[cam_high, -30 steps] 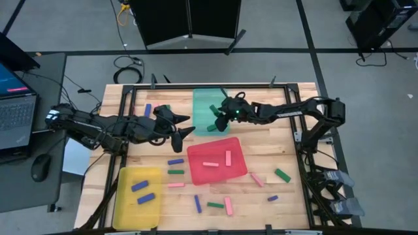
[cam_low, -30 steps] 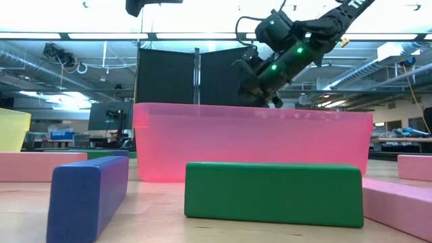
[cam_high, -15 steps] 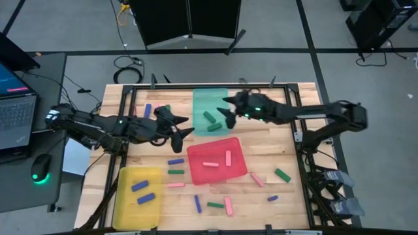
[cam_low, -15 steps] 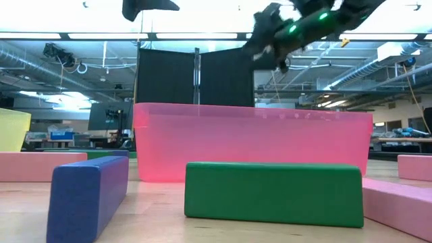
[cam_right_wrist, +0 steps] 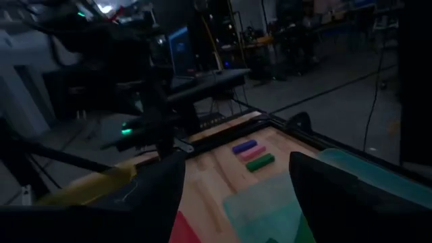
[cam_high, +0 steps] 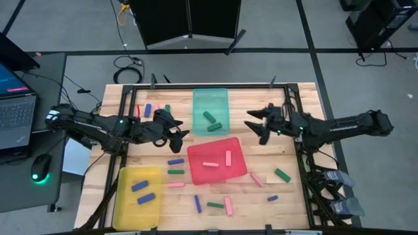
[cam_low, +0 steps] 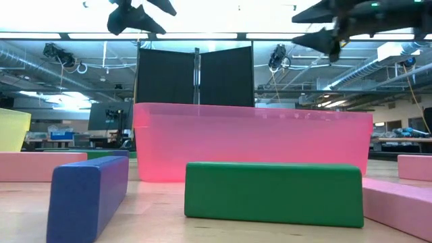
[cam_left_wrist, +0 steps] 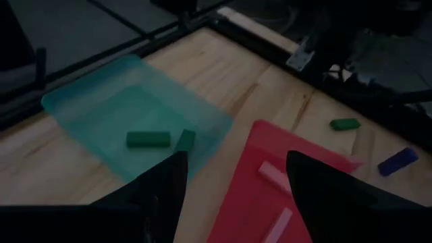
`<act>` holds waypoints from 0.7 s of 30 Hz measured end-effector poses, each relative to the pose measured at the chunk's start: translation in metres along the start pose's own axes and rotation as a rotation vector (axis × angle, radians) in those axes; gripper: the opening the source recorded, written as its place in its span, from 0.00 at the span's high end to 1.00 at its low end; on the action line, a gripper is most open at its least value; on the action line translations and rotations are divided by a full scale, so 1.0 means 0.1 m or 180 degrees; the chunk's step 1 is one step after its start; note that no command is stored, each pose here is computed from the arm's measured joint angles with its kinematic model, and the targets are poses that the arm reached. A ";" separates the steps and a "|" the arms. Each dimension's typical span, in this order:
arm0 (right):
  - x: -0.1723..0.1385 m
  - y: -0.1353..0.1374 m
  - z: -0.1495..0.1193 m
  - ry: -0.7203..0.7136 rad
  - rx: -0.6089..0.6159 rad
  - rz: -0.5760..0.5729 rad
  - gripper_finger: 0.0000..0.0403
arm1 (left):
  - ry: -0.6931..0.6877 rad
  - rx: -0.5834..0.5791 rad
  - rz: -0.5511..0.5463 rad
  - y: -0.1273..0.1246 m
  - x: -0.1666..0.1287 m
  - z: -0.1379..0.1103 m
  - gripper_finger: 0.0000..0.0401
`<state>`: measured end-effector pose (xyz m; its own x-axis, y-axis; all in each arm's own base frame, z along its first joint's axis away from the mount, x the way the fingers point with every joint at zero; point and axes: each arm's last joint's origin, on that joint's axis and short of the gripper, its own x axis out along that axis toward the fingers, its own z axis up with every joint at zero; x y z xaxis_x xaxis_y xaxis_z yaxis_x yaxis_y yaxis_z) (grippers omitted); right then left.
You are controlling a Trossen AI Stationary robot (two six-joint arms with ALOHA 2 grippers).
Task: Sort blocks
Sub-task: Put the blue block into the yellow bin
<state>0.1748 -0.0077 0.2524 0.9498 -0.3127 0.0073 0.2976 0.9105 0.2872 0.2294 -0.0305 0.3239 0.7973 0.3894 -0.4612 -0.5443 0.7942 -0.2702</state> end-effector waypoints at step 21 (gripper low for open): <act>-0.25 0.43 -0.22 0.0089 -0.0126 0.0437 0.32 | 0.1885 0.0328 0.0133 0.18 0.59 -0.45 0.35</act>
<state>0.1656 0.0453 0.2432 0.9840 -0.1774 0.0169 0.1678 0.9543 0.2473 0.2547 -0.0143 0.2541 0.4785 0.1188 -0.8700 -0.5204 0.8364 -0.1720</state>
